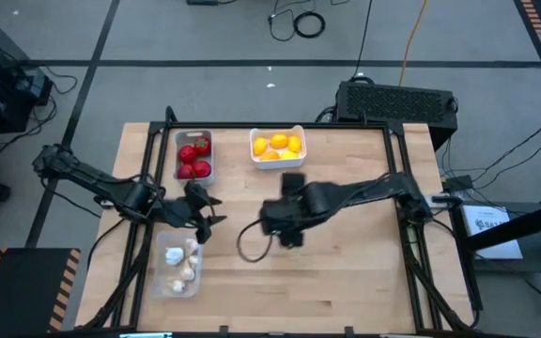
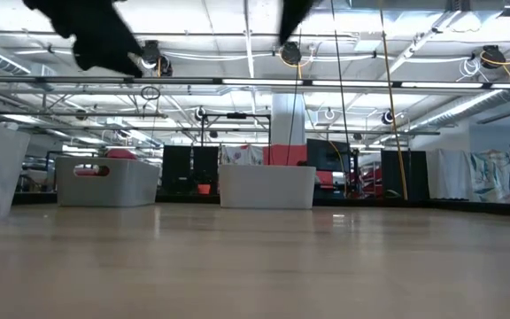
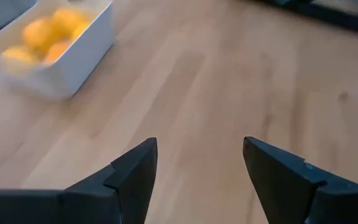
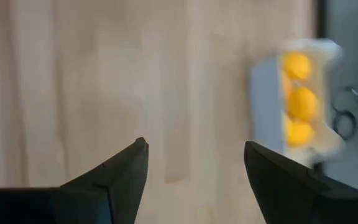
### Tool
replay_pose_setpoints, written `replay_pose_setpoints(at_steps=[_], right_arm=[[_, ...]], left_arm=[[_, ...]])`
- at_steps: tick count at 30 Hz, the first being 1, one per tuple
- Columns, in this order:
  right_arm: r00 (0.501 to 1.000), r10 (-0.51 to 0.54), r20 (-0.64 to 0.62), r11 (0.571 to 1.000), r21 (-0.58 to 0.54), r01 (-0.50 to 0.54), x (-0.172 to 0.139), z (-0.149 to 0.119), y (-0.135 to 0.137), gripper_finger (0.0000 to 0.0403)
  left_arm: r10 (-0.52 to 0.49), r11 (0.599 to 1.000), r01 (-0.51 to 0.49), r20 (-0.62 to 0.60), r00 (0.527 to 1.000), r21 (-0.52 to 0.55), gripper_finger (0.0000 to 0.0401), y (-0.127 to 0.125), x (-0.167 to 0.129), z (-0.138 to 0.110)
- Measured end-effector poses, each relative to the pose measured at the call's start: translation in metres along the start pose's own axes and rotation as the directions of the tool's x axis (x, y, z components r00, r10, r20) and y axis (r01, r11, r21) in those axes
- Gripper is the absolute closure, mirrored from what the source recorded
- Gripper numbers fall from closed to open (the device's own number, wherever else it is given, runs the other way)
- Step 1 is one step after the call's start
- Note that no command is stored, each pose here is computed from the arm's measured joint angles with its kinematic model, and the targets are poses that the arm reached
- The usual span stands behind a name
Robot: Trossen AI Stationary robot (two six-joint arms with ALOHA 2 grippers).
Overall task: Sort produce into baskets
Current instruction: Return to Home Position
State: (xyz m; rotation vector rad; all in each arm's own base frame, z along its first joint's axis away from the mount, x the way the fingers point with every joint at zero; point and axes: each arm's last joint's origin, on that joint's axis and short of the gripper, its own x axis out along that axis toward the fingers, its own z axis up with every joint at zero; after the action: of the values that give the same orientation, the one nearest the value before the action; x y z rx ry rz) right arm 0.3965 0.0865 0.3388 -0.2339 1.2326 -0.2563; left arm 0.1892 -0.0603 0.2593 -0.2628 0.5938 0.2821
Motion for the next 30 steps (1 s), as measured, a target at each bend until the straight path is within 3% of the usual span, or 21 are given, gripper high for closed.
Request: replay_pose_setpoints(at_steps=[5, 8, 12, 16, 19, 26, 30], right_arm=[[0.999, -0.039, -0.025, 0.999, 0.026, 0.04, -0.023, -0.023, -0.022, 0.0149], [0.999, -0.034, 0.002, 0.998, 0.052, 0.034, -0.036, -0.04, -0.035, 0.0149], [0.997, -0.029, 0.075, 0.995, 0.095, 0.022, -0.042, -0.072, -0.051, 0.015], [0.977, -0.015, 0.213, 0.988, 0.156, -0.019, -0.036, -0.111, -0.063, 0.015], [0.93, 0.045, 0.365, 0.978, 0.172, -0.115, -0.026, -0.141, -0.071, 0.015], [0.728, 0.16, 0.667, 0.933, 0.14, -0.333, 0.019, -0.189, -0.081, 0.015], [0.699, 0.201, 0.686, 0.919, 0.116, -0.378, 0.047, -0.209, -0.08, 0.015]], left_arm=[[-0.06, 0.997, 0.054, 0.096, 0.994, 0.062, 0.0155, -0.014, 0.025, -0.003], [-0.065, 0.992, 0.055, 0.079, 0.995, 0.118, 0.0155, -0.019, 0.038, -0.007], [-0.092, 0.973, 0.084, 0.027, 0.995, 0.214, 0.0155, -0.022, 0.044, -0.012], [-0.095, 0.956, 0.075, 0.056, 0.994, 0.285, 0.0155, -0.018, 0.039, -0.007], [-0.095, 0.944, 0.062, 0.086, 0.992, 0.323, 0.0155, -0.013, 0.033, -0.001], [-0.053, 0.936, 0.006, 0.124, 0.991, 0.352, 0.0155, 0.007, 0.024, 0.011], [-0.05, 0.935, 0.002, 0.126, 0.991, 0.354, 0.0155, 0.025, 0.022, 0.008]])
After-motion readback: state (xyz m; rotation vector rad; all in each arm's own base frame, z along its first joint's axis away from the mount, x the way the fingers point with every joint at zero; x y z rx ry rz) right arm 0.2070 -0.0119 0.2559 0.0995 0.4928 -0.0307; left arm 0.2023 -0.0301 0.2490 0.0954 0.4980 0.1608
